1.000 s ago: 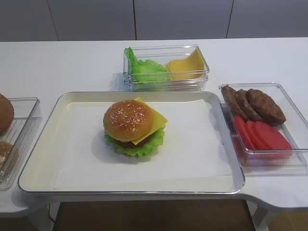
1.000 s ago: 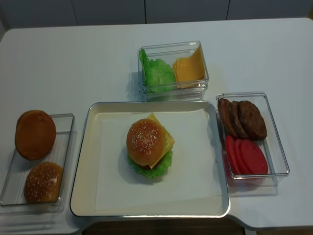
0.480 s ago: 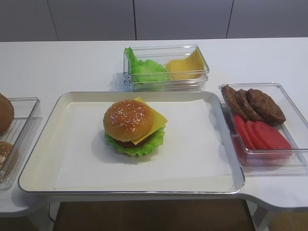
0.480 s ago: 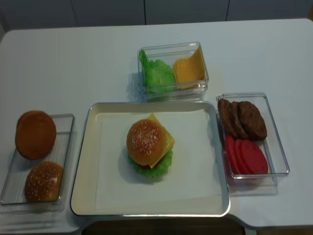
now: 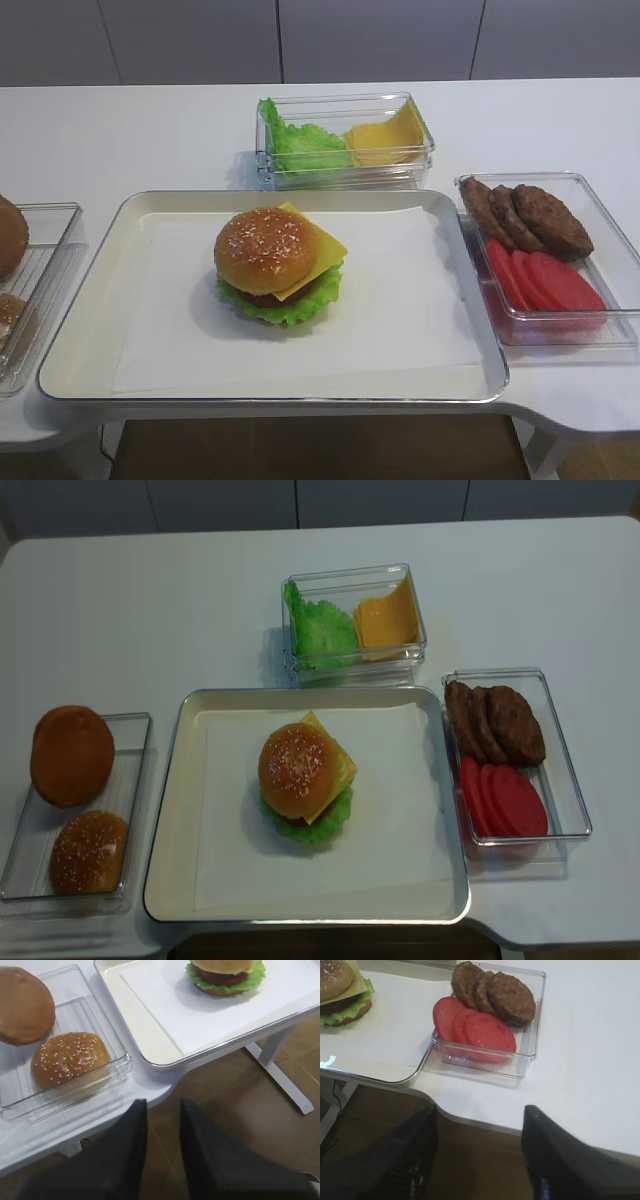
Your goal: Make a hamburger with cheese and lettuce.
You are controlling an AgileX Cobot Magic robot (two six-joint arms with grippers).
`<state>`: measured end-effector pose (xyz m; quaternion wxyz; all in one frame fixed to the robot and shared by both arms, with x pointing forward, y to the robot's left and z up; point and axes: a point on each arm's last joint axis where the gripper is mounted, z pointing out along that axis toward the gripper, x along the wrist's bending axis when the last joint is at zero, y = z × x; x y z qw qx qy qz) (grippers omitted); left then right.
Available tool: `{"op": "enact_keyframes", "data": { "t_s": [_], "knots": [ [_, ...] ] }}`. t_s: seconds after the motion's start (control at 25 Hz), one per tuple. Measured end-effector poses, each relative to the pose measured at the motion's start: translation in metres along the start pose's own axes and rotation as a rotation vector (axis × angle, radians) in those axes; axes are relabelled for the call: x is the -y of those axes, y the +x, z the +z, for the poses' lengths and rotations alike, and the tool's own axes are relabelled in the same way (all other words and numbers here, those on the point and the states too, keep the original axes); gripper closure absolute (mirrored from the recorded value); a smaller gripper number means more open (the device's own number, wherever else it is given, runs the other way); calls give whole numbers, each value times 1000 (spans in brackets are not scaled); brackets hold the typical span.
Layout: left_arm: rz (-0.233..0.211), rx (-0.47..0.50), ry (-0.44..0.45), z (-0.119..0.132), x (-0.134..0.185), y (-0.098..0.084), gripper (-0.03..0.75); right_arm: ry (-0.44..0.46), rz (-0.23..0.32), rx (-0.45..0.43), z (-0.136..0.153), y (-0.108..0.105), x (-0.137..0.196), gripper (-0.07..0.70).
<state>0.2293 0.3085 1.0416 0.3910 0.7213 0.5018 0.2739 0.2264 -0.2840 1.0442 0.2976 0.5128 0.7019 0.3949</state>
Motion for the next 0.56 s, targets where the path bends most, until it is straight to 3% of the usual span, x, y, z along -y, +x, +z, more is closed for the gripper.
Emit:
{"op": "enact_keyframes", "data": {
  "t_s": [0.56],
  "knots": [
    [-2,0,0,0,0,0,540,0,0,0,0,0,0,208]
  ]
}}
